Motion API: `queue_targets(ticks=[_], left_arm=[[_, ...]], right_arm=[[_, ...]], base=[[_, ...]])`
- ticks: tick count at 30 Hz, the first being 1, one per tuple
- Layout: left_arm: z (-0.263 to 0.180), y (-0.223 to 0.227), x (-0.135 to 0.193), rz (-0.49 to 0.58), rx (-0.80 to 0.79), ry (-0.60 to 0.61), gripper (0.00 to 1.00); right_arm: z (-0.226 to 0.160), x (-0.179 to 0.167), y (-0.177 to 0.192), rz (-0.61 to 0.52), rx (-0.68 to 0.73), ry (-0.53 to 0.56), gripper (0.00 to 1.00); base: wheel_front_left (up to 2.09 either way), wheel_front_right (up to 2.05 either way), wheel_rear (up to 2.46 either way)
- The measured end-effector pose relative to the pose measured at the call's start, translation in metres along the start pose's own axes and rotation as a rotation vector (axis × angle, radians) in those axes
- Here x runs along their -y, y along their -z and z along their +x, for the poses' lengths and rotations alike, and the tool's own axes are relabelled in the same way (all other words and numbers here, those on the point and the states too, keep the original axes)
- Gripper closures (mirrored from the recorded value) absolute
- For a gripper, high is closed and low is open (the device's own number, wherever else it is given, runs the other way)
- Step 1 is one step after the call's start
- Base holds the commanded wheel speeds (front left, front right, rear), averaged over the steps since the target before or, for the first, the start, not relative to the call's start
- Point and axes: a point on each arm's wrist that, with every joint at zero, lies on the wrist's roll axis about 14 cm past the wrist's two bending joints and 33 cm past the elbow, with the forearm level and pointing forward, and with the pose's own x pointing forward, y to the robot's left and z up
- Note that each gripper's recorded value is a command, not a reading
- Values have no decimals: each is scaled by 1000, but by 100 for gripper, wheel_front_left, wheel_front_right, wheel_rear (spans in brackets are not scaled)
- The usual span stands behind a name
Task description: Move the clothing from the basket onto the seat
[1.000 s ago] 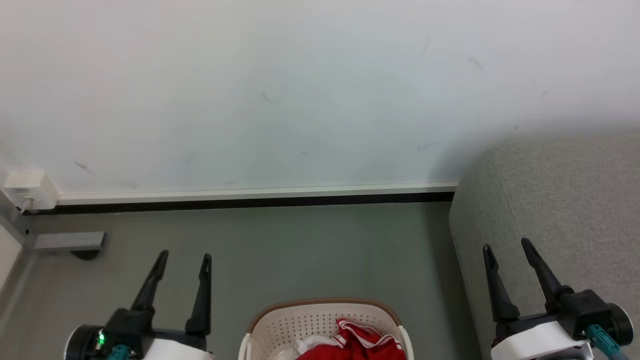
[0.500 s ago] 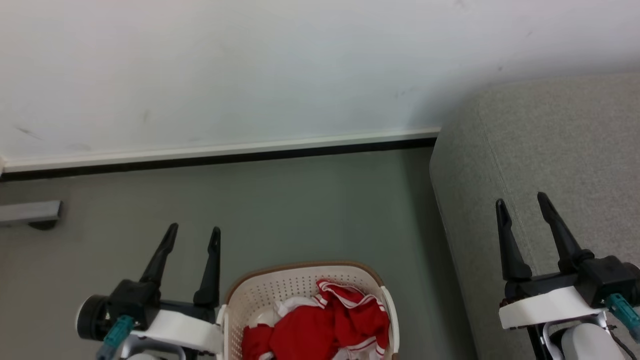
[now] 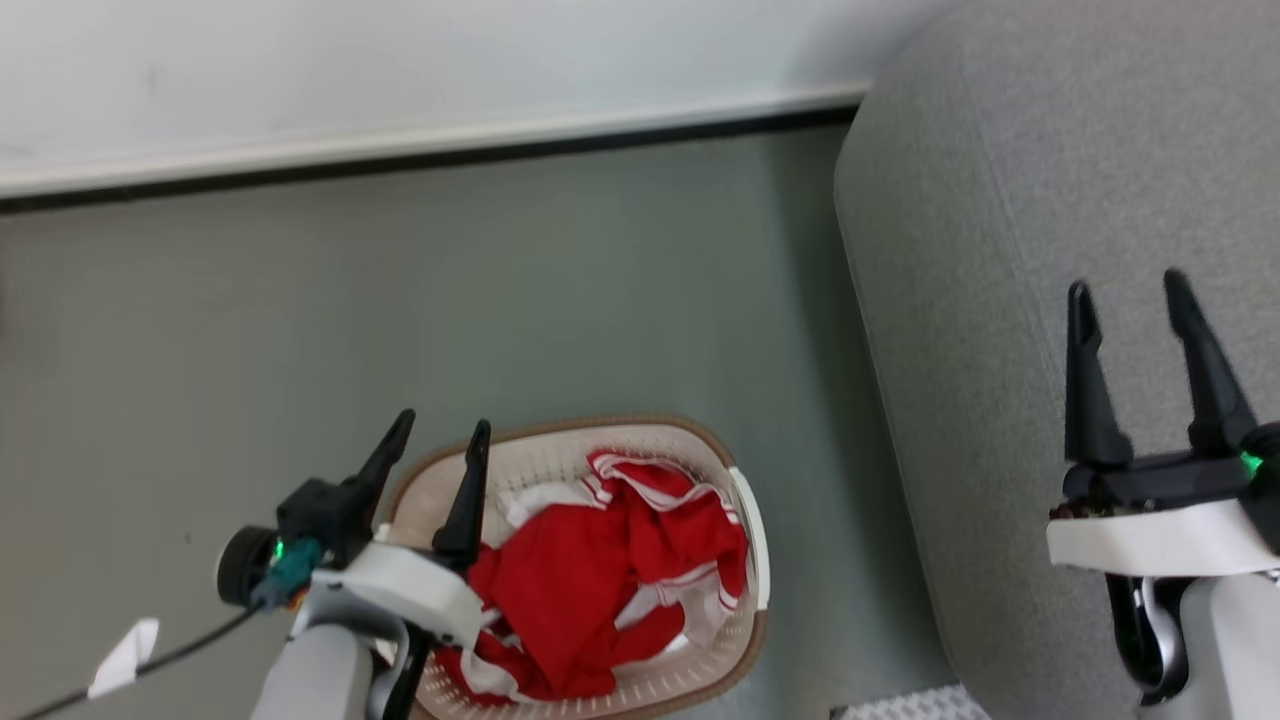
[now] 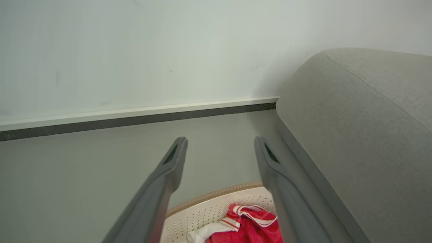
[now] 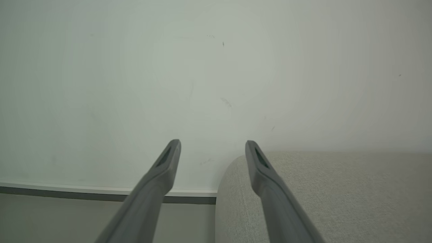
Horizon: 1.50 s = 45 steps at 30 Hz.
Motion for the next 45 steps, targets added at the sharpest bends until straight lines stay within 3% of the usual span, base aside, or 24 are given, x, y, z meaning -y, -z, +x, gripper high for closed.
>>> queue_targets(ticks=[15,29,37,45], left_arm=[[49,134,22,-40,-382,168,0],[44,228,40,-54,-729,288,0],[47,272,15,14,-902,281,0],[37,305,11,61,-1044,303,0]], right_arm=[[24,27,38,16,-40,65,0],[31,38,72,1,-96,82,0],[37,36,98,6,-138,69,0],[36,41,110,-5,-164,78,0]], base=[[0,0,0],[0,0,0],[0,0,0],[0,0,0]])
